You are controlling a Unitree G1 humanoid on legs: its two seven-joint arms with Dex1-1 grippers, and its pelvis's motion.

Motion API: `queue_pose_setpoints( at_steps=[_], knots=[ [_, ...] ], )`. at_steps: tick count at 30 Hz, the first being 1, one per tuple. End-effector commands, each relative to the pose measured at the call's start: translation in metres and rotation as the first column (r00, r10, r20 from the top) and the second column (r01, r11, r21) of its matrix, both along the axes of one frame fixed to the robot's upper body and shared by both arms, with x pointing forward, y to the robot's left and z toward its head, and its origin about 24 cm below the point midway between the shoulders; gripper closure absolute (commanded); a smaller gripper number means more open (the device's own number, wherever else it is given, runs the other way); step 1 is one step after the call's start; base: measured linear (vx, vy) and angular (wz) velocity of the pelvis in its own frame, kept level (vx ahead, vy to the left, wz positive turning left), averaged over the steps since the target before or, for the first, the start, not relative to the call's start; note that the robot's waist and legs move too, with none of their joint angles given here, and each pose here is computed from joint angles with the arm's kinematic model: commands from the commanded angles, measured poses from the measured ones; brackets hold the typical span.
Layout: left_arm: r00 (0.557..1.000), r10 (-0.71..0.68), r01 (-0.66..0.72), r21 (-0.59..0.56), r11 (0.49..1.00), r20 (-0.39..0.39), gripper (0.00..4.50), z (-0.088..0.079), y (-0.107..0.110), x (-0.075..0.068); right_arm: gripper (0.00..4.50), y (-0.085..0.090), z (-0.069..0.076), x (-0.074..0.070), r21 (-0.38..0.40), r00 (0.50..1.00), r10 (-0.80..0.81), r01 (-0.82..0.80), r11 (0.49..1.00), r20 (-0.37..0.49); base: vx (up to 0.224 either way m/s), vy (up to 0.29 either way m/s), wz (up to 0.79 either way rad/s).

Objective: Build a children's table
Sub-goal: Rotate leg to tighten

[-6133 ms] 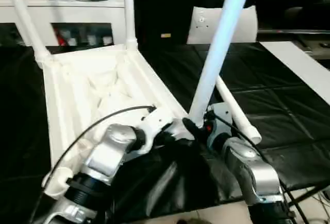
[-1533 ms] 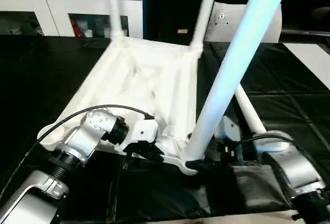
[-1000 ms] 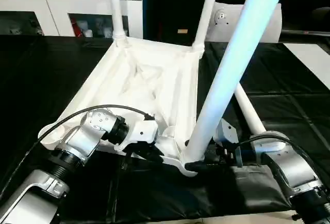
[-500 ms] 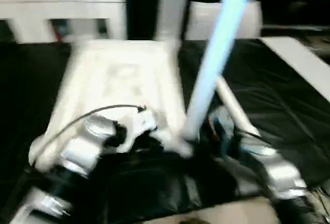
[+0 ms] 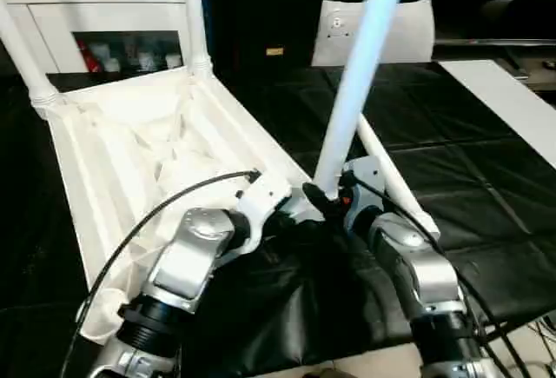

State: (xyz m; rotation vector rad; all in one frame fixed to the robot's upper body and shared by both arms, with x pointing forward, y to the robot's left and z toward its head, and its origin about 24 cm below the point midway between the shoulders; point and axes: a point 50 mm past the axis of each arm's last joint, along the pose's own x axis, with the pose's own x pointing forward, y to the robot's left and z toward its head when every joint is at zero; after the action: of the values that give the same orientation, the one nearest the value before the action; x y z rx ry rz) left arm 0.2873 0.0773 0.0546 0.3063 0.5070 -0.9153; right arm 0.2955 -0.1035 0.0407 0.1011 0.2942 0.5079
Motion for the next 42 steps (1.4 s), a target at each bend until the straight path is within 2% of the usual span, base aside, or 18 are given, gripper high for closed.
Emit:
queue_pose_setpoints(
  at_steps=[1,4,8,10,12,14,17,19,20,22,23,27,28,32,35,36,39,42],
  knots=[
    [0.994,-0.041,0.044,-0.028,0.999,0.105,4.5,0.019,-0.007,0.01,0.92,0.03,-0.006,-0.016,0.053,0.978,0.208,-0.206,0.977,-0.021,0.0,0.0,0.0],
    [0.993,-0.068,0.071,-0.025,0.997,0.098,4.5,0.019,-0.001,0.01,0.6,0.021,-0.004,-0.018,0.046,0.974,0.226,-0.226,0.973,0.003,0.0,0.0,0.0],
    [0.975,-0.206,0.206,0.012,0.978,0.088,4.5,0.015,0.018,0.008,0.14,-0.015,0.002,-0.028,-0.034,0.935,0.348,-0.347,0.937,0.063,0.0,0.0,0.0],
    [0.967,-0.239,0.238,0.014,0.971,0.09,4.5,0.014,0.02,0.008,0.03,-0.021,0.003,-0.029,-0.046,0.928,0.365,-0.363,0.931,0.068,0.0,0.0,0.0],
    [0.944,-0.313,0.313,0.015,0.95,0.101,4.5,0.012,0.024,0.006,0.03,-0.032,0.005,-0.031,-0.069,0.918,0.39,-0.386,0.92,0.072,0.0,0.0,0.0],
    [0.894,-0.442,0.441,0.033,0.897,0.066,4.5,0.007,0.032,0.002,0.03,-0.05,0.009,-0.034,-0.12,0.879,0.473,-0.463,0.878,0.067,0.0,0.0,0.0],
    [0.882,-0.467,0.467,0.026,0.884,0.053,4.5,0.006,0.035,0.001,0.03,-0.053,0.01,-0.037,-0.139,0.855,0.515,-0.504,0.853,0.062,0.0,0.0,0.0],
    [0.856,-0.516,0.515,0.018,0.857,0.031,4.5,0.006,0.039,0.001,0.03,-0.055,0.012,-0.04,-0.161,0.811,0.582,-0.569,0.807,0.053,0.0,0.0,0.0],
    [0.815,-0.579,0.579,0.028,0.815,0.011,4.5,0.006,0.043,0.001,0.03,-0.055,0.013,-0.042,-0.179,0.764,0.644,-0.629,0.757,0.043,0.0,0.0,0.0],
    [0.798,-0.602,0.602,0.025,0.798,0.004,4.5,0.006,0.044,0.001,0.03,-0.054,0.014,-0.042,-0.184,0.742,0.669,-0.652,0.735,0.039,0.0,0.0,0.0],
    [0.771,-0.637,0.637,0.023,0.77,-0.006,4.5,0.007,0.045,0.001,0.03,-0.054,0.014,-0.043,-0.188,0.712,0.702,-0.685,0.704,0.031,0.0,0.0,0.0],
    [0.717,-0.696,0.697,0.02,0.717,-0.029,4.5,0.008,0.046,-0.001,0.03,-0.053,0.014,-0.043,-0.2,0.674,0.738,-0.72,0.665,0.026,0.0,0.0,0.0],
    [0.679,-0.733,0.734,0.022,0.679,-0.044,4.5,0.009,0.045,-0.003,0.03,-0.05,0.014,-0.042,-0.208,0.653,0.757,-0.737,0.643,0.023,0.0,0.0,0.0],
    [0.628,-0.776,0.778,0.035,0.627,-0.061,4.5,0.009,0.043,-0.003,0.03,-0.047,0.013,-0.041,-0.202,0.624,0.781,-0.762,0.615,0.023,0.0,0.0,0.0],
    [0.611,-0.789,0.791,0.039,0.61,-0.065,4.5,0.009,0.043,-0.002,0.03,-0.045,0.012,-0.041,-0.189,0.61,0.792,-0.776,0.602,0.019,0.0,0.0,0.0],
    [0.606,-0.793,0.796,0.041,0.605,-0.068,4.5,0.009,0.043,-0.002,0.31,-0.044,0.012,-0.042,-0.182,0.599,0.801,-0.786,0.591,0.014,0.0,0.0,0.0],
    [0.601,-0.797,0.799,0.048,0.599,-0.068,4.5,0.01,0.043,0.0,0.45,-0.043,0.011,-0.043,-0.167,0.588,0.809,-0.796,0.581,0.011,0.0,0.0,0.0],
    [0.597,-0.8,0.802,0.054,0.594,-0.067,4.5,0.01,0.043,0.002,0.83,-0.04,0.01,-0.043,-0.148,0.575,0.818,-0.808,0.571,0.014,0.0,0.0,0.0]
  ],
)
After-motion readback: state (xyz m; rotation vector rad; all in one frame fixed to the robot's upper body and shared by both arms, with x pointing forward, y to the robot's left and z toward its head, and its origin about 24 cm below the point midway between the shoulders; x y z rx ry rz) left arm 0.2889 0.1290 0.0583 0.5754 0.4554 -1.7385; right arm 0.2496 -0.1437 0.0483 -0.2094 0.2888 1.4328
